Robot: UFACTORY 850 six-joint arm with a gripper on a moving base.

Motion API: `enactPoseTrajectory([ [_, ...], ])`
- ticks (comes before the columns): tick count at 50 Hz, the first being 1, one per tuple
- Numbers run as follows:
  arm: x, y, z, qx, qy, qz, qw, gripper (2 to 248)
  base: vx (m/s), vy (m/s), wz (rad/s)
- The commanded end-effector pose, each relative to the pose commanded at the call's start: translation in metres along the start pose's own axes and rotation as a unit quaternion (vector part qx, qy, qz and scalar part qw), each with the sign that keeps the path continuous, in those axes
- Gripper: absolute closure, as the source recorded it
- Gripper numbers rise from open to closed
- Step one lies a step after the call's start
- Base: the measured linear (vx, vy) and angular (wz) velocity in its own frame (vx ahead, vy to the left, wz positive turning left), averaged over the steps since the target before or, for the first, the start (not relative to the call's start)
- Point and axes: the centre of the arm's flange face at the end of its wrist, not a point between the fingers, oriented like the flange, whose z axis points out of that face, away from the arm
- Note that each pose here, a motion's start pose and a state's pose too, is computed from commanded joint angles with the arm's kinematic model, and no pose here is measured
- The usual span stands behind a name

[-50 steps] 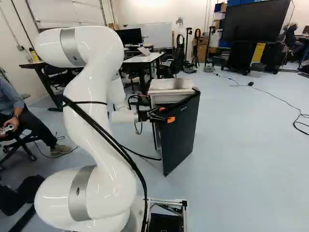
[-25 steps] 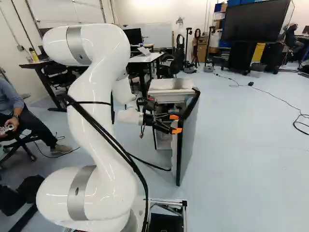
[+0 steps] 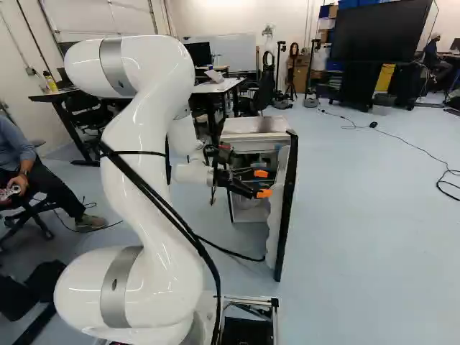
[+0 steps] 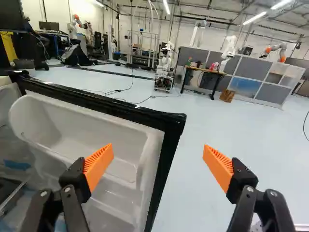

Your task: Open the fridge door

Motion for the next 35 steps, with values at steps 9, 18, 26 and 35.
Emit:
enactPoseTrajectory([
  [9, 0.003, 0.000, 0.001, -0.004, 0.013, 0.000, 0.9999, 3, 0.000, 0.000, 0.000],
  [18, 0.006, -0.002, 0.007, -0.014, 0.021, 0.004, 0.9997, 3, 0.000, 0.000, 0.000],
  [26, 0.009, -0.007, 0.018, -0.027, 0.022, 0.012, 0.9993, 3, 0.000, 0.000, 0.000],
  [35, 0.013, -0.015, 0.037, -0.048, 0.019, 0.024, 0.9984, 3, 0.000, 0.000, 0.000],
])
